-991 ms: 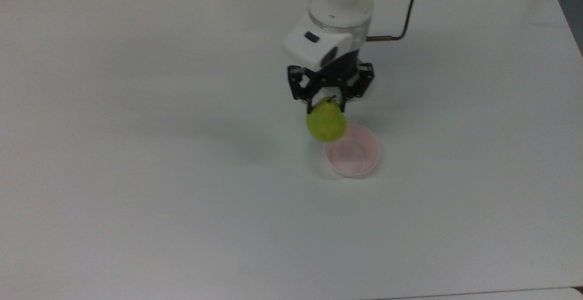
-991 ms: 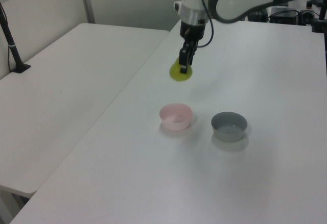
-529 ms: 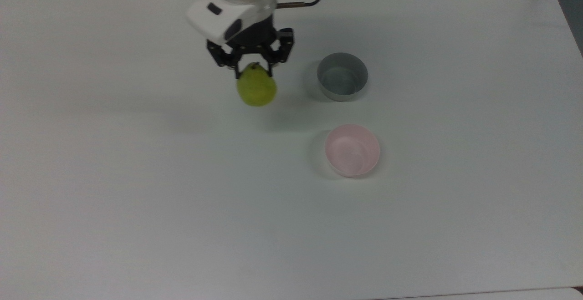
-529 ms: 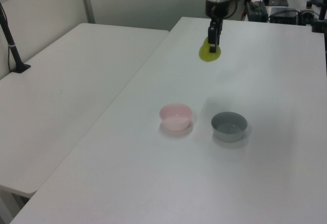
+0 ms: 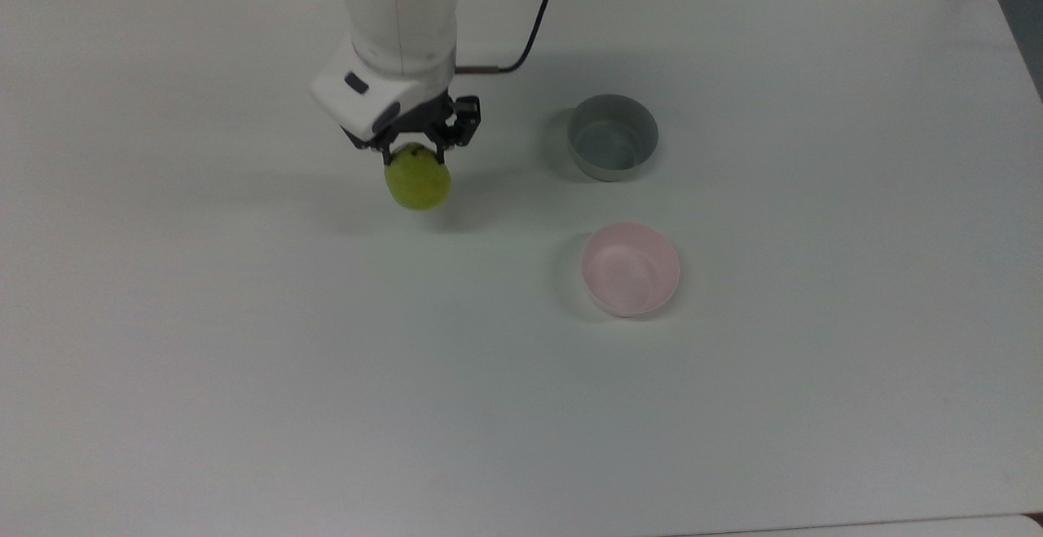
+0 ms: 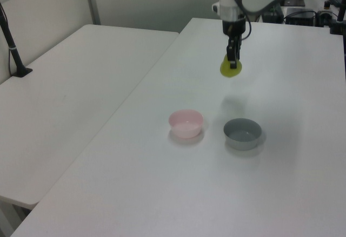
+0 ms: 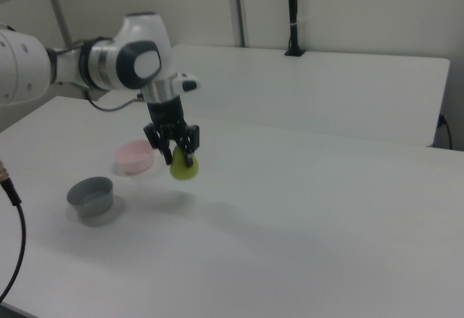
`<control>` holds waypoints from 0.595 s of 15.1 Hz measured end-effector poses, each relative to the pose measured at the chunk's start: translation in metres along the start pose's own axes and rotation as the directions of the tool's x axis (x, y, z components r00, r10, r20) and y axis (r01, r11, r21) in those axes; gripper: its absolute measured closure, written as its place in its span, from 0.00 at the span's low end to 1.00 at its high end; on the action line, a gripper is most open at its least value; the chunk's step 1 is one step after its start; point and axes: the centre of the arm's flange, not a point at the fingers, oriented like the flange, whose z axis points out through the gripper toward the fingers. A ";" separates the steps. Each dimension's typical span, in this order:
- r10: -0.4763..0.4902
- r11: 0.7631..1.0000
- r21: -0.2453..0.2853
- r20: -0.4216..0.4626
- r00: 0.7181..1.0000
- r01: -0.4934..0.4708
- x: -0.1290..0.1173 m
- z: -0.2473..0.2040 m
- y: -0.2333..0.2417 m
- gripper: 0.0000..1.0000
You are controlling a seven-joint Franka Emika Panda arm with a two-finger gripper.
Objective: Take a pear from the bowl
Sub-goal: 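Lower the pear onto the table and open the gripper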
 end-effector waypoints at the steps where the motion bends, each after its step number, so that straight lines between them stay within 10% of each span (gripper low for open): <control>1: -0.008 1.000 -0.009 0.012 1.000 0.008 0.003 0.016 -0.002 0.43; 9: -0.033 0.999 -0.036 0.079 0.996 0.036 0.012 0.067 -0.005 0.43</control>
